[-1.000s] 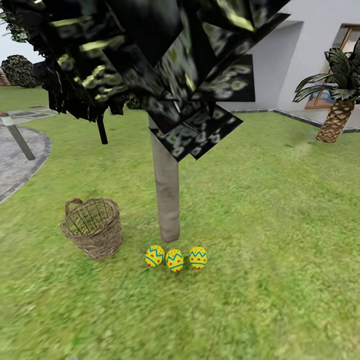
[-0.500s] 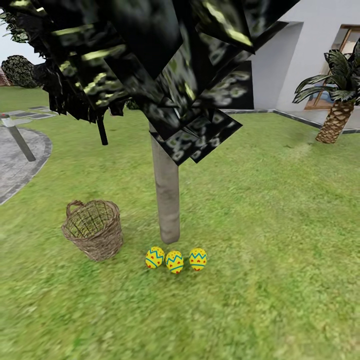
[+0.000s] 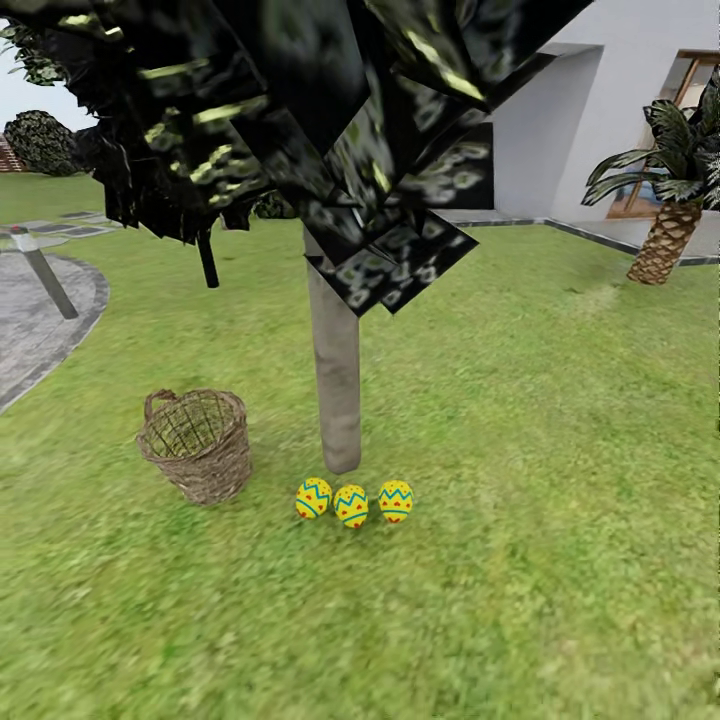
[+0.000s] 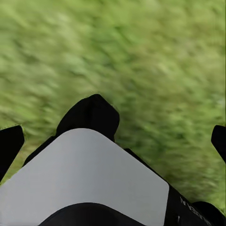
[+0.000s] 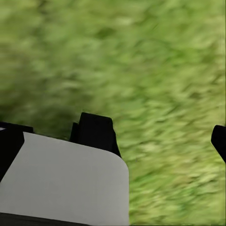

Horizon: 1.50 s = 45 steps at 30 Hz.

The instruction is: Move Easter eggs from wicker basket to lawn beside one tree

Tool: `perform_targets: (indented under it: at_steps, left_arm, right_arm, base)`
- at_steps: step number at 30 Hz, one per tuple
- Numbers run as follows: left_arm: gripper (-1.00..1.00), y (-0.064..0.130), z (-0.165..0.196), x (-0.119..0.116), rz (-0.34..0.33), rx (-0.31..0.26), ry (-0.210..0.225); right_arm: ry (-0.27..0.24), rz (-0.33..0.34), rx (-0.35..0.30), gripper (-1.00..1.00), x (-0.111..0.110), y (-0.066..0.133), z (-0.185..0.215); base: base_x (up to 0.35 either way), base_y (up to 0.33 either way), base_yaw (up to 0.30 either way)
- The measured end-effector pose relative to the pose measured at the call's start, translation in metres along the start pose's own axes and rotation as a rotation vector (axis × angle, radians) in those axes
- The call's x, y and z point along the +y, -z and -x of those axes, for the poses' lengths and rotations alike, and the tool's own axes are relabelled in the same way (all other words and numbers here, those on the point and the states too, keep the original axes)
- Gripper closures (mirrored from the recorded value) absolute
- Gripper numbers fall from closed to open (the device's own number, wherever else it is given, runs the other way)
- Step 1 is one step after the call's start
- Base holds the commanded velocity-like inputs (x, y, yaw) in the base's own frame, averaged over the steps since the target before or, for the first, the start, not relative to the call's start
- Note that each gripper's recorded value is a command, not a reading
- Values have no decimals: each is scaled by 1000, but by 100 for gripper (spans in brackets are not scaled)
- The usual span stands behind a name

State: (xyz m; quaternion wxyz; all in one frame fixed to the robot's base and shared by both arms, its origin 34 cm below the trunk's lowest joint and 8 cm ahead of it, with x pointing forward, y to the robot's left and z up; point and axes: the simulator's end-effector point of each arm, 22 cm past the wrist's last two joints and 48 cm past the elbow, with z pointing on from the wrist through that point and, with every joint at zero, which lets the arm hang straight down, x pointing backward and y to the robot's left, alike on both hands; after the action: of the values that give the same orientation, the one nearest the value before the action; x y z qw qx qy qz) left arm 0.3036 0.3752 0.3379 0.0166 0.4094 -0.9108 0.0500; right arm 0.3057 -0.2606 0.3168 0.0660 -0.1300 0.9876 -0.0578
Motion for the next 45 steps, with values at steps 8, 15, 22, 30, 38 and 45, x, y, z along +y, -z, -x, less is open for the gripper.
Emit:
perform_targets:
  at_steps: [8,15,22,30,38,45]
  left_arm:
    - [-100,0,-2,0,0,2,-1]
    - [-100,-3,-11,-1,19,19,-72]
    - [-100,-11,-43,1,110,83,-418]
    - [-100,-15,-26,7,120,-46,-496]
    - [-100,-14,-19,11,123,-80,-498]
    - [-100,-14,-31,27,148,-50,-489]
  right_arm:
    - [0,0,-1,-100,0,0,0]
    - [0,2,-1,-100,2,0,1]
    - [-1,8,-4,-100,4,1,2]
    - [-3,10,-1,-100,5,1,1]
    - [-2,6,0,-100,2,0,0]
    - [-2,5,1,-100,0,0,-1]
  base:
    - [-126,0,0]
    - [-3,0,0]
    - [0,0,0]
    - [0,0,0]
    - [0,0,0]
    - [0,0,0]
